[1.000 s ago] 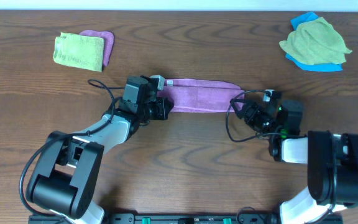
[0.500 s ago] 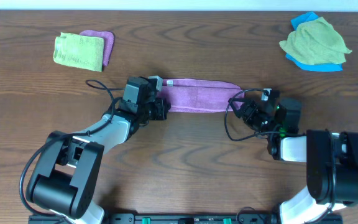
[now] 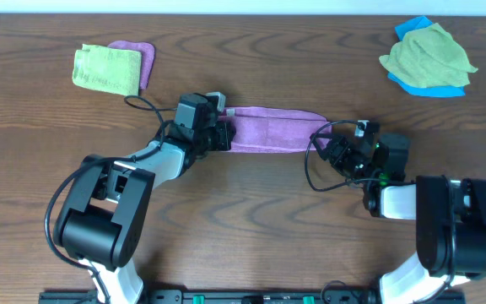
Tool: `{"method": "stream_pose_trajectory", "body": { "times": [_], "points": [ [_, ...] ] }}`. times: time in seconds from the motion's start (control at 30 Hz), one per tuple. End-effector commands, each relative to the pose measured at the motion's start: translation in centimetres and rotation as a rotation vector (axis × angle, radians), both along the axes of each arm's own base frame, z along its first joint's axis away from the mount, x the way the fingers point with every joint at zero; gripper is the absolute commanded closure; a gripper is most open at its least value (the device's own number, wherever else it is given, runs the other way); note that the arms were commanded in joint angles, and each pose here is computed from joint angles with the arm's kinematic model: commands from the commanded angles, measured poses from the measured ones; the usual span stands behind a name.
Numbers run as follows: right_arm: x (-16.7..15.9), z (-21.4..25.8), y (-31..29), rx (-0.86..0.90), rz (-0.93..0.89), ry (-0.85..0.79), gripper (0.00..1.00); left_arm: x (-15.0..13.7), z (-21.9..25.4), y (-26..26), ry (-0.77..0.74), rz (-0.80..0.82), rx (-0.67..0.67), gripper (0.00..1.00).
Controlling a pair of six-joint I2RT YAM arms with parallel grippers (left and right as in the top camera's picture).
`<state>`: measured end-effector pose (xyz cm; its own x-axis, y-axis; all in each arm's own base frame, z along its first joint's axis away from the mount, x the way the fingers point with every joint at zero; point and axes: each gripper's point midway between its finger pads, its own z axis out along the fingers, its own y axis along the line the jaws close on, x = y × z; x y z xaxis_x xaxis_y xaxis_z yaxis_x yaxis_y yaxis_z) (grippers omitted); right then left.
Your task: Fold the cloth
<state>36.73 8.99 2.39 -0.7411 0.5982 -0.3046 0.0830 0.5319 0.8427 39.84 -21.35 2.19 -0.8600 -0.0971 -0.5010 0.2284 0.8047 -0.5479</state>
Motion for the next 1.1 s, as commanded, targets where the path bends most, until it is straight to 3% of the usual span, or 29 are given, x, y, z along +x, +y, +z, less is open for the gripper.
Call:
{"method": "stream_pose_trajectory", "body": {
  "times": [0.0,0.27,0.53,0.87,1.07],
  "points": [
    [-0.4,-0.6,0.8,0.006,0.033,0.021,0.26,1.2,1.1,-0.3,-0.053,-0.020,0.017,0.94],
    [-0.4,-0.5,0.8,0.009,0.036,0.015,0.26,0.1,-1.4,1.4,0.014,-0.010,0.129,0.94],
    [-0.2,0.0,1.0,0.010,0.049,-0.014,0.28,-0.6,-4.0,1.4,0.072,-0.013,0.140,0.94],
    [0.9,-0.6,-0.7,-0.073,-0.038,-0.030,0.29,-0.6,-3.9,1.1,0.072,-0.025,0.121,0.94],
    [-0.1,-0.7,0.5,-0.007,0.019,0.017,0.32,-0.6,-3.9,1.1,0.072,-0.025,0.121,0.94]
  ]
}}
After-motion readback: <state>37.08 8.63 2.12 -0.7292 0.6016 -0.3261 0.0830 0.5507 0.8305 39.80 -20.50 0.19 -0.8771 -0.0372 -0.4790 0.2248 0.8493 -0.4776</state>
